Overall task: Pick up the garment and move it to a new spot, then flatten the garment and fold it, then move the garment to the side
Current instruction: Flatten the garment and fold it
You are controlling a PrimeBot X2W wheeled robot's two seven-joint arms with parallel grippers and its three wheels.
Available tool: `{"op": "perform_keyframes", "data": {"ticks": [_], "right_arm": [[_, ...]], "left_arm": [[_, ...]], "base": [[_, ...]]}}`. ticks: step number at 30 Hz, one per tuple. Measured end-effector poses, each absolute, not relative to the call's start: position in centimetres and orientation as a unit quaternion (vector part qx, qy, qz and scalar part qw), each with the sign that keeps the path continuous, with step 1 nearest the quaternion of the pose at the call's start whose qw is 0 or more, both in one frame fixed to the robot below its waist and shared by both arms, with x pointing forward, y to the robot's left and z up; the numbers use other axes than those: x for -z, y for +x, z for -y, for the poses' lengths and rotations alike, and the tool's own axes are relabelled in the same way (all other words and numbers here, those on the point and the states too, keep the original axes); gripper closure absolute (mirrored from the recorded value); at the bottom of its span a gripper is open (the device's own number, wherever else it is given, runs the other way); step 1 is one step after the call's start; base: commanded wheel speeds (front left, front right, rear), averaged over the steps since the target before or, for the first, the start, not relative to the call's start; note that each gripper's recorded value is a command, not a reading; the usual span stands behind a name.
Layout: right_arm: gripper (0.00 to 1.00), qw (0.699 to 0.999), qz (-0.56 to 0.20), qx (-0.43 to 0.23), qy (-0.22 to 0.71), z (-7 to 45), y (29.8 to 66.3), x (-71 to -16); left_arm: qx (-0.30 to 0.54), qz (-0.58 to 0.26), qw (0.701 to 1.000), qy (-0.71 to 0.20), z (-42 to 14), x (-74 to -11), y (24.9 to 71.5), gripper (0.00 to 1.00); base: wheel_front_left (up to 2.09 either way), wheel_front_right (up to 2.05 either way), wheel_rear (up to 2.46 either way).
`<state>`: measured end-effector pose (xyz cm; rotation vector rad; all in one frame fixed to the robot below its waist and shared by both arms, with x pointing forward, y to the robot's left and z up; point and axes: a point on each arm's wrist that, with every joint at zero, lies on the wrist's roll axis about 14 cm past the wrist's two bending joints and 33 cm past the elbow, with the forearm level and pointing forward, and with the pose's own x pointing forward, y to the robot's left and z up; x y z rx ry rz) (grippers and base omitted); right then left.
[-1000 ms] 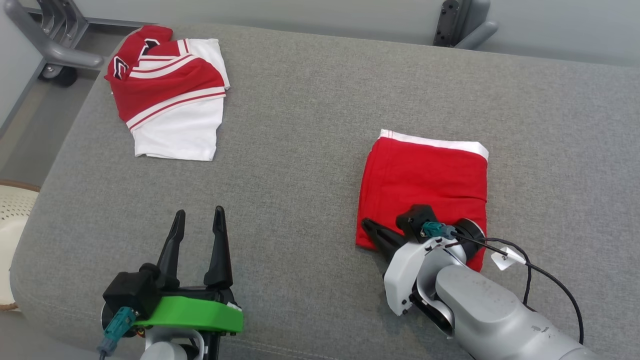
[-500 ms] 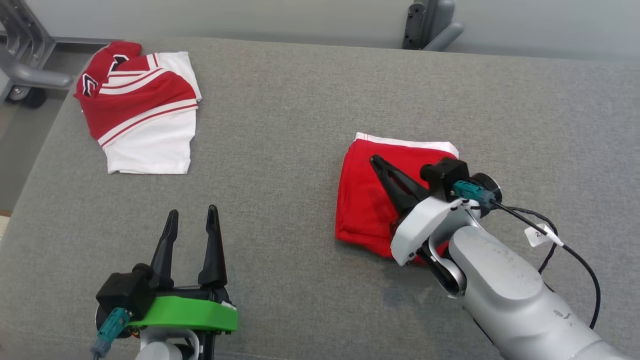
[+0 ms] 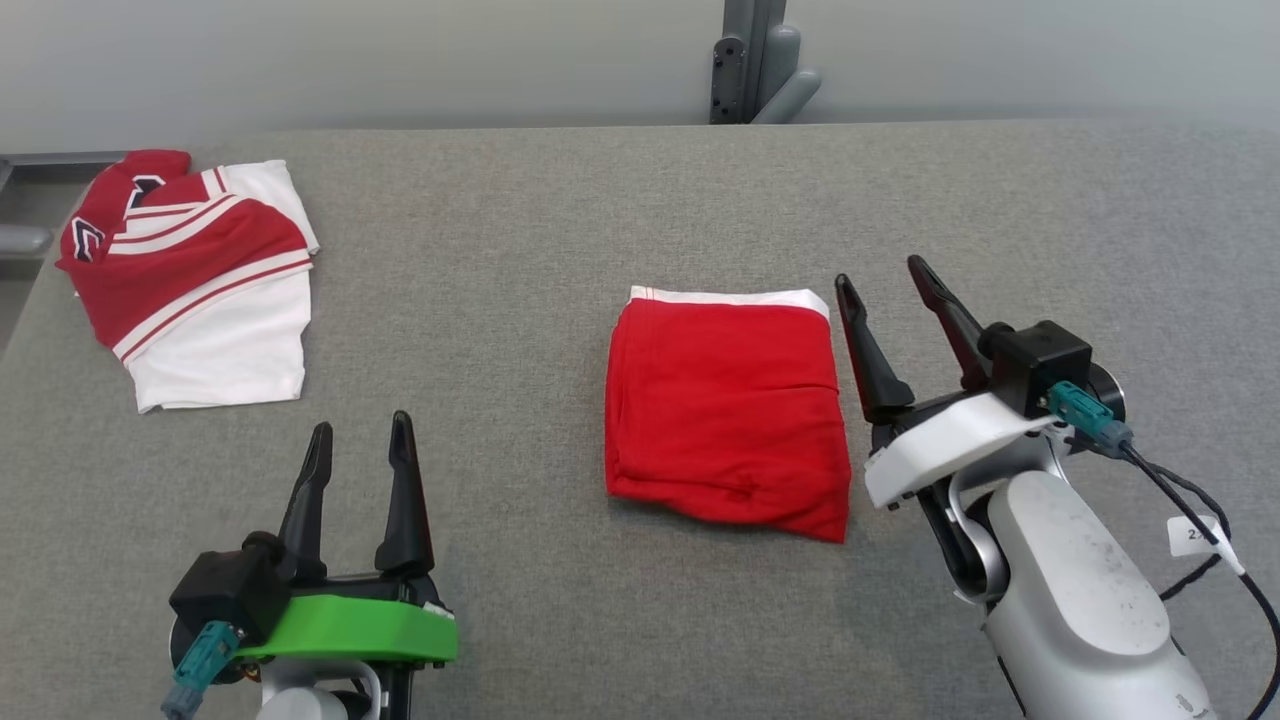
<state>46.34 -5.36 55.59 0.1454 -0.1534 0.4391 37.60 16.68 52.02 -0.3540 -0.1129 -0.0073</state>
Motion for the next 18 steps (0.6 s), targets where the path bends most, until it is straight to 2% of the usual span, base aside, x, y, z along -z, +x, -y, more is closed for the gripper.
{"op": "perform_keyframes", "data": {"ticks": [18], "right_arm": [[0.0, 0.99, 0.095, -0.08, 0.063, 14.7, 40.5, -54.8]], "left_arm": [[0.008, 0.058, 0.986, -0.153, -16.4, -52.1, 36.9, 0.0]], "base": [[0.0, 0.0, 0.0]]}}
